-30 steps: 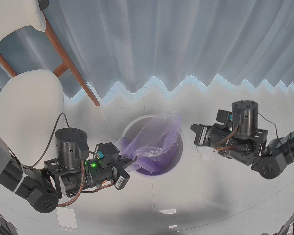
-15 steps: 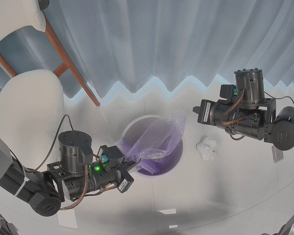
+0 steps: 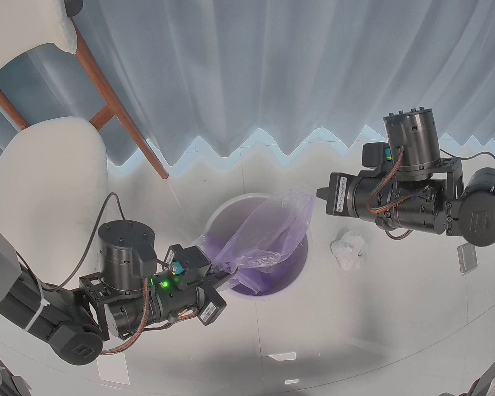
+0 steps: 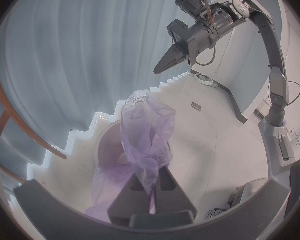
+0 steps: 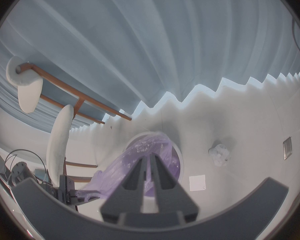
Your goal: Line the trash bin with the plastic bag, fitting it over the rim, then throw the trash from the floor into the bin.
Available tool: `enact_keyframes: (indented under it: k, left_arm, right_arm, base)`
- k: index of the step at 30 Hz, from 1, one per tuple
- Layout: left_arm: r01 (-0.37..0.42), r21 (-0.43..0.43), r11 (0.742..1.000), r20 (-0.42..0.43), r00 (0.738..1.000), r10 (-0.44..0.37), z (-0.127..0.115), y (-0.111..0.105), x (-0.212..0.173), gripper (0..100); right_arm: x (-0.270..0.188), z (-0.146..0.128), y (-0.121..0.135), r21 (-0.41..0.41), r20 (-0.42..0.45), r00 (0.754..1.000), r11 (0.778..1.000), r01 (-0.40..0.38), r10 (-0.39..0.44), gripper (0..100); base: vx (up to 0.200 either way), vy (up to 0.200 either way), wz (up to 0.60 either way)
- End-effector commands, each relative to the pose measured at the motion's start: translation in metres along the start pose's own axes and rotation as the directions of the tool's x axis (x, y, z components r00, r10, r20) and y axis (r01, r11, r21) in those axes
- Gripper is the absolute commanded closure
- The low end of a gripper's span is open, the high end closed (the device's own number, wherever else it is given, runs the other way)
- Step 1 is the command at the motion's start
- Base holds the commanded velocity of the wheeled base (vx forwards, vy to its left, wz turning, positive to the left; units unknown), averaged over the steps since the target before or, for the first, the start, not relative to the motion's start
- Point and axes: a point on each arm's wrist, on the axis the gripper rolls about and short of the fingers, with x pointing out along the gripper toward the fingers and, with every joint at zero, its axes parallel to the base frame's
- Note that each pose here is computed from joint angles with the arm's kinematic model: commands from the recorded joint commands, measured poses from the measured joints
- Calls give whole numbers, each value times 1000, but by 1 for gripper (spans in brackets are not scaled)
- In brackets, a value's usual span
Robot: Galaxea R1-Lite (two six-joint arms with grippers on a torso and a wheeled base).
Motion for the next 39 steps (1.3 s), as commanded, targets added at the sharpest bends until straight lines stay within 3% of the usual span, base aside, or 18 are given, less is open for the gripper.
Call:
enact_keyframes:
  k: [1,18,39]
  left_arm:
    - [-1,0,1000,3,1000,1,0,0,1,100]
    - [1,-1,1000,-3,1000,-1,-1,0,0,100]
    - [1,-1,1000,-5,1000,-1,-2,0,2,100]
  right_arm:
    - [0,-4,3,-9,-20,1000,1000,-4,3,0]
    - [15,-25,-5,-19,-82,995,998,58,-59,0]
    - [47,-39,-3,-26,-103,993,998,61,-63,0]
  base:
    - [0,0,0]
    - [0,0,0]
    - [0,0,0]
